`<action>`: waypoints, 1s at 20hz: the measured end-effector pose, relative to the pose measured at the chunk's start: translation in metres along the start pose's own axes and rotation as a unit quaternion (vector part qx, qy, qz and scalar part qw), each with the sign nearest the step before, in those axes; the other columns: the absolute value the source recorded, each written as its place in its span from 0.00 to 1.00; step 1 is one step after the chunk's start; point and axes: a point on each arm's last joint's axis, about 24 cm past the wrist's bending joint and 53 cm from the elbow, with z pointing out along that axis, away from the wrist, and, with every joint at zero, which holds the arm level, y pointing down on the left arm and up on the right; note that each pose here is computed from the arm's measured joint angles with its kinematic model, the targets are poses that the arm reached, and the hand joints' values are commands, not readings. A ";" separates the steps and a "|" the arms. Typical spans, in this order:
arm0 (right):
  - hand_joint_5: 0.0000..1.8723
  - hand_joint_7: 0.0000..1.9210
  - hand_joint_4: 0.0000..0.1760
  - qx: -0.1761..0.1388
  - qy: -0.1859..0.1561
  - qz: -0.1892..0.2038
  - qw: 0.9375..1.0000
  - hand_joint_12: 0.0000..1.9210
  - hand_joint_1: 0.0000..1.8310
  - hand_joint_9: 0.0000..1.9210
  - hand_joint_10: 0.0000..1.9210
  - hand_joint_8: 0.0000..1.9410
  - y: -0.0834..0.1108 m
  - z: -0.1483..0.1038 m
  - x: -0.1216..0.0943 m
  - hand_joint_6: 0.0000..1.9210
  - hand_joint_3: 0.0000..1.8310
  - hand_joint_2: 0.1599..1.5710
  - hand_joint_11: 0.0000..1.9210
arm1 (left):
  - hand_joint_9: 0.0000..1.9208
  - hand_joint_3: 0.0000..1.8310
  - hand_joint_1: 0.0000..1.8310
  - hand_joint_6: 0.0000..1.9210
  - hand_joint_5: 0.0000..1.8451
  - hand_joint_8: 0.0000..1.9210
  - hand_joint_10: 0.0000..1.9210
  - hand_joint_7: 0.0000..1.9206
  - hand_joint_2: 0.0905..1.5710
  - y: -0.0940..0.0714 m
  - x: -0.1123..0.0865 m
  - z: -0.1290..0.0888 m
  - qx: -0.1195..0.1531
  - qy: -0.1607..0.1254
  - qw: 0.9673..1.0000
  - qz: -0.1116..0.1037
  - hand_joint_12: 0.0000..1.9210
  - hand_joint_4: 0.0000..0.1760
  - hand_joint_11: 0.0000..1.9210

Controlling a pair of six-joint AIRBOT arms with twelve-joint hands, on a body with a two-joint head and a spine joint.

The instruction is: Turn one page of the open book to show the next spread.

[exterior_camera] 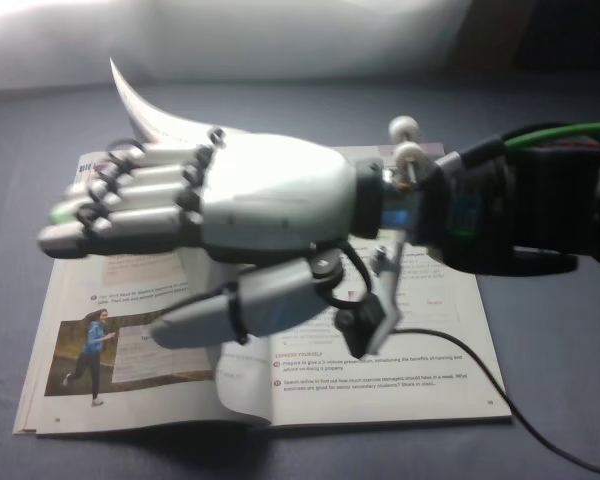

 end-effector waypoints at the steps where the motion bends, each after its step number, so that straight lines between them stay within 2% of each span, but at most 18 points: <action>1: 0.21 0.19 0.00 -0.008 -0.003 -0.004 1.000 0.60 0.13 0.19 0.04 0.03 0.005 0.004 -0.001 0.04 0.00 0.84 0.00 | 0.01 0.00 0.00 0.01 0.06 0.00 0.00 0.01 0.95 0.001 -0.002 0.000 -0.002 -0.005 1.000 0.000 0.27 0.11 0.00; 2: 0.21 0.21 0.00 -0.014 -0.004 -0.013 1.000 0.68 0.11 0.16 0.19 0.02 0.008 0.009 -0.001 0.03 0.00 0.85 0.00 | 0.01 0.00 0.00 0.01 0.07 0.00 0.01 0.02 0.96 0.002 -0.003 0.000 -0.003 -0.006 1.000 0.000 0.28 0.03 0.00; 3: 0.22 0.21 0.00 -0.017 -0.008 -0.016 1.000 0.71 0.14 0.10 0.34 0.01 0.009 0.014 -0.002 0.03 0.00 0.83 0.00 | 0.02 0.00 0.03 0.01 0.10 0.01 0.01 0.03 0.95 0.002 -0.002 0.000 -0.003 -0.006 1.000 -0.001 0.30 0.08 0.00; 4: 0.16 0.13 0.00 -0.017 -0.016 -0.019 1.000 0.61 0.14 0.04 0.25 0.00 0.009 0.018 -0.008 0.01 0.00 0.83 0.00 | 0.03 0.00 0.01 0.01 0.10 0.00 0.01 0.04 0.94 0.001 -0.002 -0.001 -0.002 -0.005 1.000 -0.001 0.32 0.25 0.00; 5: 0.12 0.11 0.00 -0.019 -0.027 -0.024 0.999 0.55 0.13 0.04 0.17 0.00 0.011 0.021 -0.017 0.00 0.00 0.83 0.00 | 0.06 0.00 0.02 0.01 0.12 0.01 0.02 0.06 0.94 0.002 0.000 -0.001 -0.001 -0.004 1.000 -0.002 0.36 0.29 0.00; 6: 0.01 0.00 0.00 -0.026 -0.052 -0.023 0.998 0.12 0.01 0.01 0.02 0.00 0.016 0.024 -0.037 0.00 0.00 0.83 0.00 | 0.06 0.00 0.14 0.01 0.15 0.00 0.01 0.08 0.93 0.002 0.003 0.000 0.001 0.000 1.000 -0.004 0.37 0.14 0.00; 8: 0.00 0.00 0.00 -0.044 -0.085 -0.009 0.995 0.12 0.00 0.03 0.01 0.00 0.026 0.023 -0.059 0.00 0.00 0.84 0.00 | 0.06 0.00 0.14 0.01 0.15 0.00 0.01 0.08 0.93 0.001 0.006 0.000 0.004 0.007 1.000 -0.003 0.38 0.12 0.00; 9: 0.00 0.00 0.00 -0.059 -0.094 -0.010 0.994 0.05 0.00 0.01 0.00 0.00 0.034 0.020 -0.065 0.00 0.00 0.84 0.00 | 0.09 0.00 0.21 0.00 0.14 0.00 0.02 0.08 0.90 0.000 0.006 0.000 0.006 0.008 1.000 -0.003 0.54 0.21 0.00; 10: 0.00 0.00 0.00 -0.072 -0.098 -0.014 0.992 0.07 0.00 0.05 0.01 0.00 0.040 0.015 -0.068 0.00 0.00 0.82 0.00 | 0.11 0.00 0.13 0.00 0.11 0.01 0.02 0.10 0.90 -0.001 0.006 0.000 0.007 0.006 1.000 -0.003 0.59 0.46 0.00; 11: 0.01 0.00 0.00 -0.078 -0.100 -0.015 0.992 0.15 0.00 0.05 0.00 0.00 0.044 0.011 -0.070 0.00 0.00 0.83 0.00 | 0.09 0.00 0.10 0.00 0.09 0.00 0.01 0.09 0.92 0.000 0.006 0.000 0.006 0.006 1.000 -0.003 0.52 0.15 0.00; 12: 0.00 0.00 0.00 -0.084 -0.104 -0.017 0.991 0.18 0.00 0.03 0.00 0.00 0.048 0.006 -0.073 0.00 0.00 0.83 0.00 | 0.09 0.00 0.08 0.00 0.09 0.00 0.01 0.09 0.93 0.000 0.006 0.000 0.006 0.007 1.000 -0.003 0.48 0.08 0.00; 16: 0.00 0.00 0.00 -0.088 -0.105 -0.041 0.990 0.19 0.00 0.02 0.00 0.00 0.061 -0.016 -0.079 0.00 0.00 0.83 0.00 | 0.08 0.00 0.08 0.00 0.09 0.00 0.01 0.09 0.93 -0.001 0.007 -0.001 0.006 0.008 1.000 -0.005 0.47 0.06 0.00; 18: 0.00 0.00 0.00 -0.071 -0.089 -0.055 0.992 0.19 0.00 0.02 0.00 0.00 0.058 -0.033 -0.075 0.00 0.00 0.83 0.00 | 0.08 0.00 0.08 0.00 0.09 0.00 0.01 0.09 0.93 -0.003 0.011 -0.002 0.008 0.012 1.000 -0.009 0.47 0.06 0.00; 20: 0.00 0.00 0.00 -0.040 -0.068 -0.059 0.995 0.19 0.00 0.02 0.00 0.00 0.047 -0.044 -0.062 0.00 0.00 0.83 0.00 | 0.08 0.00 0.08 0.00 0.09 0.00 0.01 0.09 0.93 -0.005 0.013 -0.003 0.009 0.015 1.000 -0.012 0.47 0.06 0.00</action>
